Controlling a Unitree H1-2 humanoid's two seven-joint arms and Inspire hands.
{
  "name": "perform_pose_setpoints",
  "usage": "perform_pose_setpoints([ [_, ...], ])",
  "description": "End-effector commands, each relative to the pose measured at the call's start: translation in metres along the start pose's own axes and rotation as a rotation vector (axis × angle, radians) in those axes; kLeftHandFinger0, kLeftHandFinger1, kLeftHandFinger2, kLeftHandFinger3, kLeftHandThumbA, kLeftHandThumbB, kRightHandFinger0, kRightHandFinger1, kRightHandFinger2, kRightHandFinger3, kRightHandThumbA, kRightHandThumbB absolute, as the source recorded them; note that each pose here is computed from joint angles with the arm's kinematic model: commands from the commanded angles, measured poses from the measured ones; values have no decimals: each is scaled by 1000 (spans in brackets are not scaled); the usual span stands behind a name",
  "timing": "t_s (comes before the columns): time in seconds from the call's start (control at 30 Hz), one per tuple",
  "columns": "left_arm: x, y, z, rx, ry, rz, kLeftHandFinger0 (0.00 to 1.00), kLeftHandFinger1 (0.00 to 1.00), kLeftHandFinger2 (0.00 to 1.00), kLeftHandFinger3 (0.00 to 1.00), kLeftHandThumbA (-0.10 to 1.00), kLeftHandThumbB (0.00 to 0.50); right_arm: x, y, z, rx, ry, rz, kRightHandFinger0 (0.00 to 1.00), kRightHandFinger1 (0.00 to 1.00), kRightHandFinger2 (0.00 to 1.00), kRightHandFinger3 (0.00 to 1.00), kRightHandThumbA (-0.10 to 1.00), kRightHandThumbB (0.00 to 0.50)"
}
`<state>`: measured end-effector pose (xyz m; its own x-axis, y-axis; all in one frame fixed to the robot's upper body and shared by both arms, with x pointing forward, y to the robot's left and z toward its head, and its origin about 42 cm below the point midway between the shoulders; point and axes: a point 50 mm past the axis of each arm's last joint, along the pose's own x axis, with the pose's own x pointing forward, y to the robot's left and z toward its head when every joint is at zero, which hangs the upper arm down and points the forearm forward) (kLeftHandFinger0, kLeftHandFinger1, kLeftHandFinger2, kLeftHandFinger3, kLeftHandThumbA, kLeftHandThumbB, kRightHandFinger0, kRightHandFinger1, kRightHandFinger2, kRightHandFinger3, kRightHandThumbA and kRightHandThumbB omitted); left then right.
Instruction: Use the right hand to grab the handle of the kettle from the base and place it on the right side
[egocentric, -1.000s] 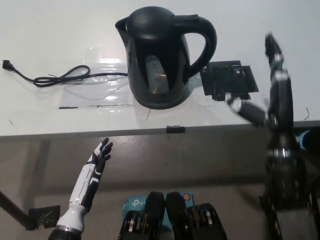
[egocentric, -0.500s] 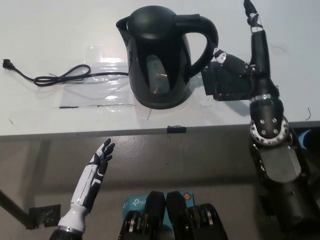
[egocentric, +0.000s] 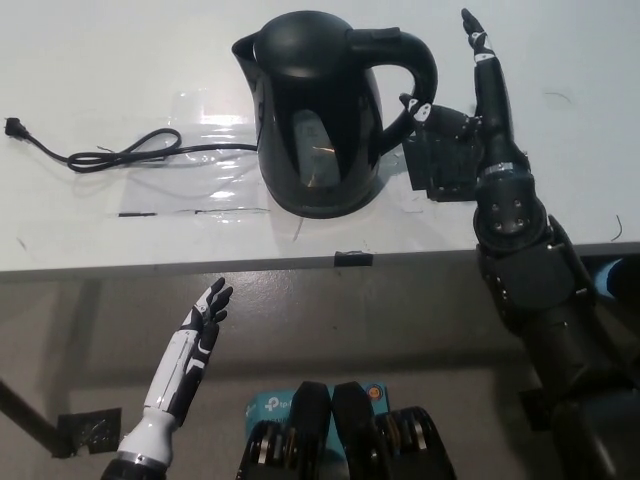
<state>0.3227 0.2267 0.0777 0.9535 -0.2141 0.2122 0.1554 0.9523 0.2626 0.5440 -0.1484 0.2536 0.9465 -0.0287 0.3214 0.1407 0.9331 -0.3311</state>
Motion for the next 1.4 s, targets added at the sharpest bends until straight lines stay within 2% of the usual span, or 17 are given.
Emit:
perform_pose_setpoints([
  [0.0, 7, 4, 9, 26, -64, -13, 1000, 1000, 1000, 1000, 1000, 500, 23, -10, 36, 12, -132, -67, 1000, 1000, 1000, 1000, 852, 242],
  [0.2, 6, 4, 7, 22, -58, -16, 1000, 1000, 1000, 1000, 1000, 500, 29, -9, 51, 8, -168, -73, 1000, 1000, 1000, 1000, 892, 240],
  [0.47, 3, 4, 7, 13, -56, -13, 1000, 1000, 1000, 1000, 1000, 500, 32, -2, 59, 6, -172, -66, 1000, 1000, 1000, 1000, 878, 236],
  [0.53, 1, 4, 6, 13, -53, -14, 1000, 1000, 1000, 1000, 1000, 500, 32, 0, 58, 0, -161, -61, 1000, 1000, 1000, 1000, 900, 250],
  [0.73, 2, 3, 6, 25, -54, -22, 1000, 1000, 1000, 1000, 1000, 500, 35, 2, 61, 4, -165, -59, 1000, 1000, 1000, 1000, 882, 251],
  [0.93, 1, 2, 6, 18, -52, -18, 1000, 1000, 1000, 1000, 1000, 500, 39, 7, 62, -50, -168, -52, 1000, 1000, 1000, 1000, 856, 215],
  [1.1, 0, 2, 6, 11, -50, -21, 1000, 1000, 1000, 1000, 1000, 500, 42, 9, 58, -71, -141, -40, 1000, 1000, 1000, 1000, 833, 211],
  [1.3, 0, 2, 6, 13, -50, -20, 1000, 1000, 1000, 1000, 1000, 500, 48, 11, 62, -79, -135, -35, 1000, 1000, 1000, 1000, 706, 223],
  [1.37, 1, 3, 6, 12, -52, -20, 1000, 1000, 1000, 1000, 1000, 500, 52, 12, 69, -69, -132, -32, 1000, 1000, 1000, 1000, 622, 230],
])
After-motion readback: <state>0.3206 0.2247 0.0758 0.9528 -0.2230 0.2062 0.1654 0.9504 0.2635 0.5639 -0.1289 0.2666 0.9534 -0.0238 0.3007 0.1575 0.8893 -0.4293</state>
